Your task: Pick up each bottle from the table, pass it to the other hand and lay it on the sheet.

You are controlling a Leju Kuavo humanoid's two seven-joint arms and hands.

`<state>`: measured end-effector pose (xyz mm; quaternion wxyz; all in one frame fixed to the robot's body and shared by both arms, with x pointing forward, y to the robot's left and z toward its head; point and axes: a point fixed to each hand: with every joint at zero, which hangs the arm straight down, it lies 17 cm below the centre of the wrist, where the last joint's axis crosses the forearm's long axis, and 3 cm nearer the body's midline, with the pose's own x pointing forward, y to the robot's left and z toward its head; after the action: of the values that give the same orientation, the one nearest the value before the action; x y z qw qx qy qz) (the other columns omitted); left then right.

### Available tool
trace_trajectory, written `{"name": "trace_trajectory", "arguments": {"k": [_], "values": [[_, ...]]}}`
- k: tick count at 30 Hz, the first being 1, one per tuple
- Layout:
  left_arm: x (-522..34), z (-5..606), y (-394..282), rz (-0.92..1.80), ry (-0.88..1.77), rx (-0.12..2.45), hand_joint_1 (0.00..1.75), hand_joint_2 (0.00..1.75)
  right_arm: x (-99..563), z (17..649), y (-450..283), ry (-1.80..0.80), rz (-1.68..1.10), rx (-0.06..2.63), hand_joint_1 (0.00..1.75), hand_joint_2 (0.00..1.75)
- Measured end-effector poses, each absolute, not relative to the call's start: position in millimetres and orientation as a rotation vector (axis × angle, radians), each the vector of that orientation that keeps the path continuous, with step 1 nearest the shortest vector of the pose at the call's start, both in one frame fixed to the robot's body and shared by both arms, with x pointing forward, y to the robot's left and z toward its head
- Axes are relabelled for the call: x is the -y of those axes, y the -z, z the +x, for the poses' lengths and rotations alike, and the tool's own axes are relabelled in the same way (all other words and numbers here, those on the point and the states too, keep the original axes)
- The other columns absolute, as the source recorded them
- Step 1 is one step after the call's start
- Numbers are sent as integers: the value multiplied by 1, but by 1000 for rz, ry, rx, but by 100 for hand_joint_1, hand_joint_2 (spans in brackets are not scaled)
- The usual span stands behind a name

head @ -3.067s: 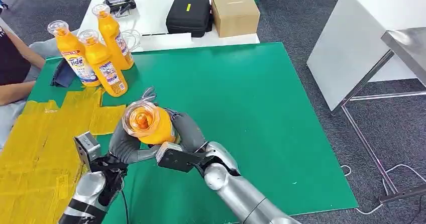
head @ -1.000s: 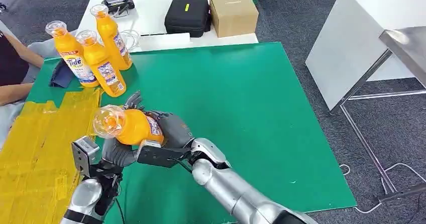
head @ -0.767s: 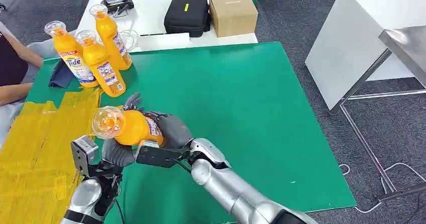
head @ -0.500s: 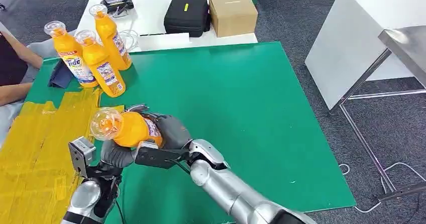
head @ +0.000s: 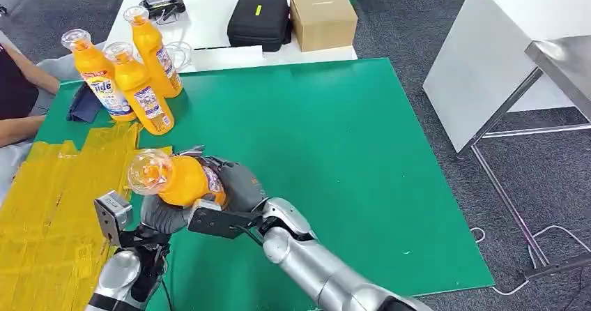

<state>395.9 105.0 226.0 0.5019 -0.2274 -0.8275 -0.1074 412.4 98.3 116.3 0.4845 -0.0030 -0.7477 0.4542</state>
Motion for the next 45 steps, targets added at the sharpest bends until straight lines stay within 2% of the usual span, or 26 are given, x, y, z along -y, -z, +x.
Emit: {"name": "trace_trajectory", "arguments": {"k": [13,22,27,29,37,41,45], "values": [[-93,388,-259,-640,224,2068,175,175,-75,389,-158,-835,114,1998,0,175],[-99,394,-268,-624,184,2090,175,175,-56,378,-182,-758,104,2089,0,175],[-116,405,-267,-529,137,2106,175,175,-42,377,-200,-692,79,2144,0,175],[-127,412,-268,-427,130,2132,175,175,-35,377,-207,-663,68,2166,0,175],[-194,454,-275,389,294,2232,175,175,-8,367,-243,-531,149,2232,0,175],[-234,480,-263,785,444,2123,175,175,9,360,-263,-483,231,2254,0,175],[-266,503,-246,1071,602,1989,175,175,31,355,-279,-430,264,2283,0,175]]}}
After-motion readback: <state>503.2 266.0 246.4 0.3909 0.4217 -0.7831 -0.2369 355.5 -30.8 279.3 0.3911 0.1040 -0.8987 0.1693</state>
